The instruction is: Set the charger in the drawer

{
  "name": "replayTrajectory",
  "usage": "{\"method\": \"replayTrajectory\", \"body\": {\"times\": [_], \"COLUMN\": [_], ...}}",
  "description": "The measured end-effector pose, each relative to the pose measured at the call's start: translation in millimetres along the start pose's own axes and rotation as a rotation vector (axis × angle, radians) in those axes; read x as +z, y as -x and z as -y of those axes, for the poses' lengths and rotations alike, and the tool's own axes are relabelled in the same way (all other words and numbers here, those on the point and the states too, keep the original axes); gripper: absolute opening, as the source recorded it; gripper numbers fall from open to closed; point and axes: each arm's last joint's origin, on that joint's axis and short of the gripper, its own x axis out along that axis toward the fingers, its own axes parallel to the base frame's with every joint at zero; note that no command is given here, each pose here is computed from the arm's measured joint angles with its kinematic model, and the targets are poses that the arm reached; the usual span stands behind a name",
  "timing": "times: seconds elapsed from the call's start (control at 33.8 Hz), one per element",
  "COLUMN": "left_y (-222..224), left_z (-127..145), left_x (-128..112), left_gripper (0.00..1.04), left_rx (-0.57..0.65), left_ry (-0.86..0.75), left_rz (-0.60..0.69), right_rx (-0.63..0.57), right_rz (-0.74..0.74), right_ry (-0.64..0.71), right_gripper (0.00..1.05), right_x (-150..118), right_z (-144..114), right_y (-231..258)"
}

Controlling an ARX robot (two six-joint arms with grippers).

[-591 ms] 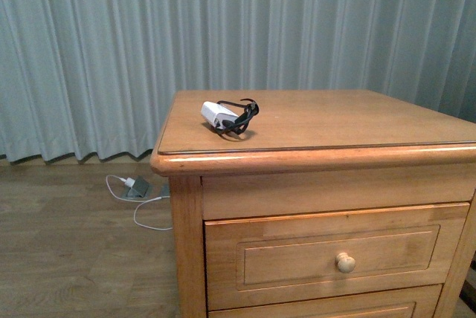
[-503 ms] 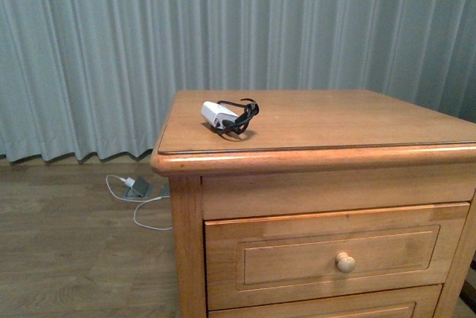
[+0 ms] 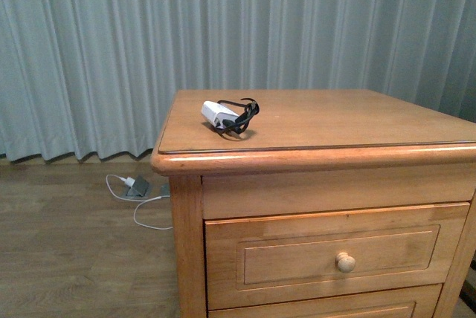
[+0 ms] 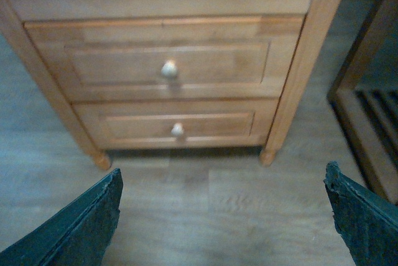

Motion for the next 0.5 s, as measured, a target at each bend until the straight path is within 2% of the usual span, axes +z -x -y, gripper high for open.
{"method": "replayTrajectory", "body": {"times": [0.21, 0.5], "left_y": [0, 0], "left_z": [0, 0], "left_x": [0, 0], "left_gripper": [0.98, 0.98], "left_rx": [-0.001, -0.001], "left_ry": [0.0, 0.0], "left_rz": [0.0, 0.0], "right_rx": [0.011, 0.009], "right_rz": [-0.128, -0.225], "right_ry": [0.006, 0.028], "right_gripper": [0.96, 0.96], "right_x": [23, 17], "right_z": [5, -15], "right_y": [-73, -167]}}
